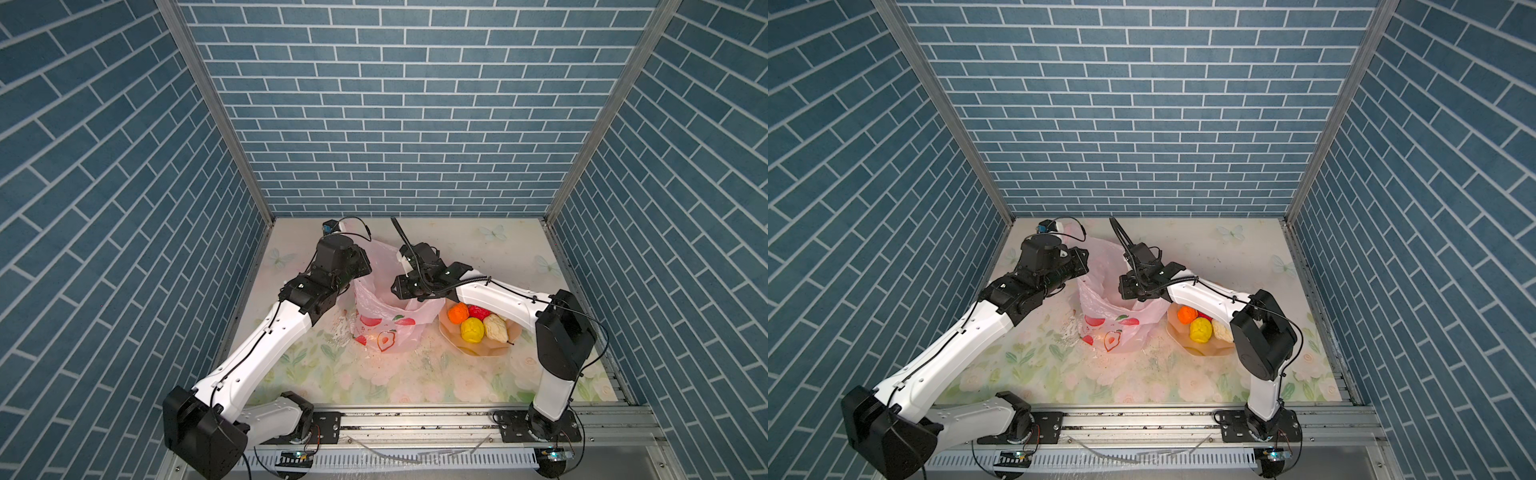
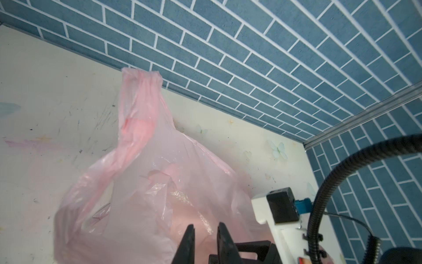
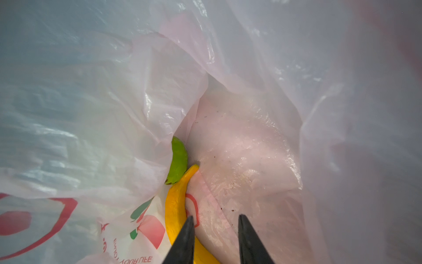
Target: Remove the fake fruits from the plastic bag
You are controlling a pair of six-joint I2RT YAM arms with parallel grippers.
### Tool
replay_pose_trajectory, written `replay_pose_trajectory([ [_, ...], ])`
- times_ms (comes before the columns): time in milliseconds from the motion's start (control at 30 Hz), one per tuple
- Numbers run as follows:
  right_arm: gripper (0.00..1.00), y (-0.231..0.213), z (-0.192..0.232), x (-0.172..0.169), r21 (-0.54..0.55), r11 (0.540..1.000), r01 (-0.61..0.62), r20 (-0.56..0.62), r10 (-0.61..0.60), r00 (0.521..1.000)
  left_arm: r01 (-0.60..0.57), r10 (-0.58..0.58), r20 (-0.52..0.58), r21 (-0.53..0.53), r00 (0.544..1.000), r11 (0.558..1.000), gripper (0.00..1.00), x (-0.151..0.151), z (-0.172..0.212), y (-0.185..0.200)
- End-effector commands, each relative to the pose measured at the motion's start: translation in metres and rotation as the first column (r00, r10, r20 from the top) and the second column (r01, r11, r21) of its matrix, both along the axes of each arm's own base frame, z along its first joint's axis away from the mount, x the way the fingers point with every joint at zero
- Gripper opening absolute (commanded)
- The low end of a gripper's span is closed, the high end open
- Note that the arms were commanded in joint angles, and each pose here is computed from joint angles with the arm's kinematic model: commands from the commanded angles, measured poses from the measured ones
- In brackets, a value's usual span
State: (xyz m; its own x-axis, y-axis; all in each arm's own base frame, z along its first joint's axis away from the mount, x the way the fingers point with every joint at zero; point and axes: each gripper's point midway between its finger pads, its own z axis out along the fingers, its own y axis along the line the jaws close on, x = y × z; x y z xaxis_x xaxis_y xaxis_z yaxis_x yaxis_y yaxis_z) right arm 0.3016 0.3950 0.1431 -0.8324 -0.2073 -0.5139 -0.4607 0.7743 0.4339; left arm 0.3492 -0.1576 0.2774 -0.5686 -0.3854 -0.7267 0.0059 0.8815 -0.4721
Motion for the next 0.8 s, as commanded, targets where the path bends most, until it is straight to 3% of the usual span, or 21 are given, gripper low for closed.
replay_pose_trajectory([
  [0,0.33,0.008,0.007,0.001,0.037,0.999,-0.005,-0.011,0.005,1.000,0.039,-0.029,-0.146,0.063,0.989,0.997,0.44,-0.021,-0.023,0.006],
  [367,0.33,0.013,0.006,0.001,0.047,0.999,-0.017,-0.020,0.018,1.000,0.072,-0.019,-0.298,0.170,0.954,0.983,0.99,-0.076,-0.030,0.037],
  [500,0.33,0.018,0.008,0.003,0.057,0.998,-0.023,-0.021,0.025,0.999,0.098,-0.041,-0.335,0.153,0.941,0.983,0.99,-0.071,-0.056,0.028],
  [667,0.33,0.018,0.012,0.004,0.060,0.998,-0.024,-0.017,0.025,1.000,0.107,-0.075,-0.305,0.092,0.949,0.990,0.99,-0.044,-0.078,0.005],
  [767,0.33,0.017,0.012,0.003,0.056,0.998,-0.022,-0.016,0.022,1.000,0.116,-0.088,-0.298,0.075,0.950,0.990,0.93,-0.028,-0.091,-0.006],
])
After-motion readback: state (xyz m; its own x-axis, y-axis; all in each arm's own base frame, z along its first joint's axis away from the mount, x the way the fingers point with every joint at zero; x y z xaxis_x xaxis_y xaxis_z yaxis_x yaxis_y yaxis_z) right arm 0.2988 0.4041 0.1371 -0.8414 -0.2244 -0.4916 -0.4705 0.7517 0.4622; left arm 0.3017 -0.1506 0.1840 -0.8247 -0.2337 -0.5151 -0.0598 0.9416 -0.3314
